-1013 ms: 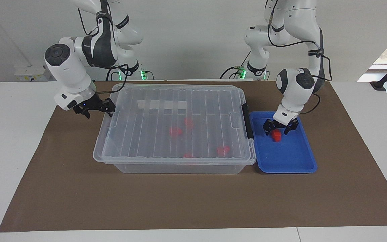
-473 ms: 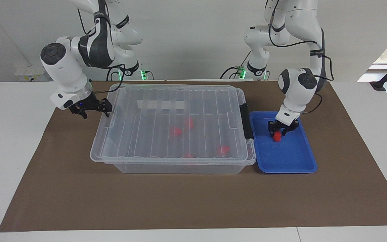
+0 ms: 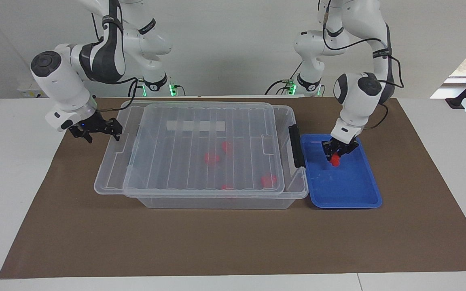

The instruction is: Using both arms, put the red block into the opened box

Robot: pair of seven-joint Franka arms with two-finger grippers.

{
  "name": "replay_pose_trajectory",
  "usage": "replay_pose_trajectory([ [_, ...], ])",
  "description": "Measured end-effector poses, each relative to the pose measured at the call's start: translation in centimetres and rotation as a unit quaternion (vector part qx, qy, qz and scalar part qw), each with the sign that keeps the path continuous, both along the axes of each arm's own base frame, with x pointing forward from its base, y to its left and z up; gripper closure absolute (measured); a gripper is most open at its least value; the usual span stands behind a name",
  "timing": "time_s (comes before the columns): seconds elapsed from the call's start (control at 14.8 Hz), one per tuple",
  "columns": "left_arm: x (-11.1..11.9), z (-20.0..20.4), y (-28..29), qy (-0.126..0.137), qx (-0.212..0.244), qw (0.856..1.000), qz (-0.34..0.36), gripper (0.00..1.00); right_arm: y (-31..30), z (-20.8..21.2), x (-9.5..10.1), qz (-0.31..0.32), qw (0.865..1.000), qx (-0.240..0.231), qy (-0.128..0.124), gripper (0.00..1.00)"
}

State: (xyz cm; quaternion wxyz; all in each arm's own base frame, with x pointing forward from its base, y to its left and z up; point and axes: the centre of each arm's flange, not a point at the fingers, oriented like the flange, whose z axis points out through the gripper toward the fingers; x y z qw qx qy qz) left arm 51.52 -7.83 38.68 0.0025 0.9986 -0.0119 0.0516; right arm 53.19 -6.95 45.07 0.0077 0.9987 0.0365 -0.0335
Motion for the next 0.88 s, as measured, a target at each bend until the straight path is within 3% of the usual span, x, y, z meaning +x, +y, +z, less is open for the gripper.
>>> replay_pose_trajectory([
  [0.41, -0.5, 12.5, -0.5, 0.015, 0.006, 1.000, -0.003, 0.66, -2.8, 0.1, -0.2, 0.023, 1.000, -0.002, -0.007, 0.00],
  [0.88, -3.1, 13.8, -11.1, 0.015, 0.012, 1.000, -0.013, 0.66, -6.6, 0.2, -1.0, 0.039, 0.999, 0.000, -0.009, 0.00],
])
